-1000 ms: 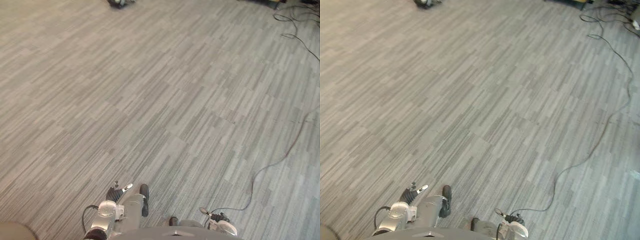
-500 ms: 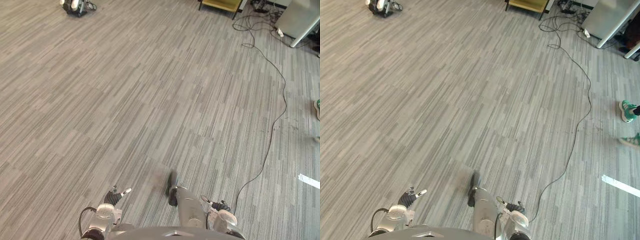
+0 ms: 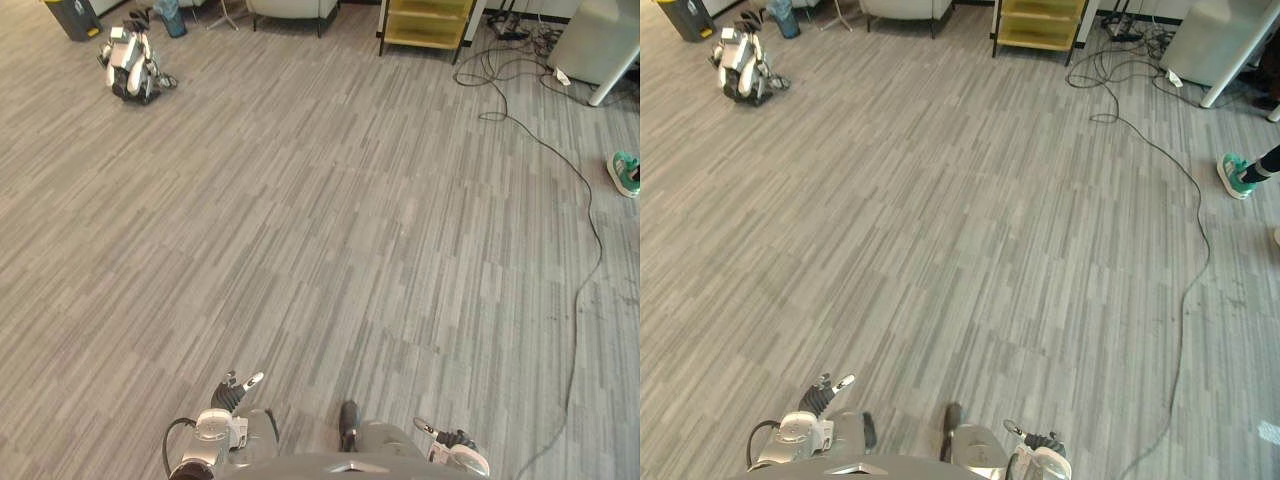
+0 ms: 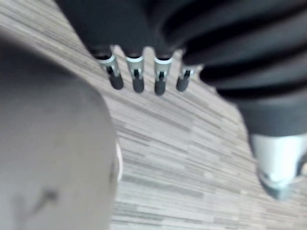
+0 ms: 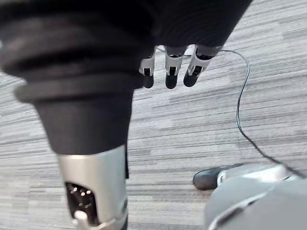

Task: Pick up cushions and gather them together orderly.

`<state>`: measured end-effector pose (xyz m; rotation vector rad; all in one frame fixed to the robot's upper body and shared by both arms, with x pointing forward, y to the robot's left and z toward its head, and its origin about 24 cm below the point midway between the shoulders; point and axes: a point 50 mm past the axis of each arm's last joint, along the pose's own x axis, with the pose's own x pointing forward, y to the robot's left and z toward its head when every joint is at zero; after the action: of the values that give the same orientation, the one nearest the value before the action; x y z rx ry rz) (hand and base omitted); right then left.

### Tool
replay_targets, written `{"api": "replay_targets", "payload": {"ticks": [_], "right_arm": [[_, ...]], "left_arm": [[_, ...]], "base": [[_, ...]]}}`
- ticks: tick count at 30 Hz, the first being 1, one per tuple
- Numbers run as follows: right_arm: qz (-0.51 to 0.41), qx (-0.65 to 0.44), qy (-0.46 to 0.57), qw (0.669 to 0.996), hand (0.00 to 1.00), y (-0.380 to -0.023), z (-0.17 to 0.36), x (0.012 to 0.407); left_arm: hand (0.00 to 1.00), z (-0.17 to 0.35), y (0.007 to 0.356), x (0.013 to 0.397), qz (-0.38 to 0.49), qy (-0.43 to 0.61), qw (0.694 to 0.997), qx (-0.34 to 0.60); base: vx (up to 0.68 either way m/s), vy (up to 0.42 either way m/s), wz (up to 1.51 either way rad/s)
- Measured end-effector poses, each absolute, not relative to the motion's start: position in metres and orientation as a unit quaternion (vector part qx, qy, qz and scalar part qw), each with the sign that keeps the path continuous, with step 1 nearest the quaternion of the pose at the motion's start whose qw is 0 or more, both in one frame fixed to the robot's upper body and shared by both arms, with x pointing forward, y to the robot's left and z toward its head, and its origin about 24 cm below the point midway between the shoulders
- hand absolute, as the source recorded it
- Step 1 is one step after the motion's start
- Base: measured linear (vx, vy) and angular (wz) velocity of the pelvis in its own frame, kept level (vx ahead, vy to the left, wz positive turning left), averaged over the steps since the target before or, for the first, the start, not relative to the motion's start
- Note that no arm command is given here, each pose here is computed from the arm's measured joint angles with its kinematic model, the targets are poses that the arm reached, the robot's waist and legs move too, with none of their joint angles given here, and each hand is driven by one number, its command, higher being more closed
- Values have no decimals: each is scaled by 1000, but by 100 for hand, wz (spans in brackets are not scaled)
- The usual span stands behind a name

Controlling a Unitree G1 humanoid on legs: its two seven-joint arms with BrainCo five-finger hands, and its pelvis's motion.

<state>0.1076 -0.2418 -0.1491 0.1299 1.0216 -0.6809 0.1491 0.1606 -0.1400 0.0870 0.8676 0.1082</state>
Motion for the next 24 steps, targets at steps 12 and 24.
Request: {"api": "replay_targets", "payload": {"ticks": [12,24], "right_arm": [[-312,88,494,807,0,-219,-157,98],[-321,60,526,785,0,-234,-160,68]], "left_arm": [[0,-146,182,139,48,447,890,81],[0,-153,173,122,44,473,877,73]], "base": [[596,213,-29],[554,-87,30]]}}
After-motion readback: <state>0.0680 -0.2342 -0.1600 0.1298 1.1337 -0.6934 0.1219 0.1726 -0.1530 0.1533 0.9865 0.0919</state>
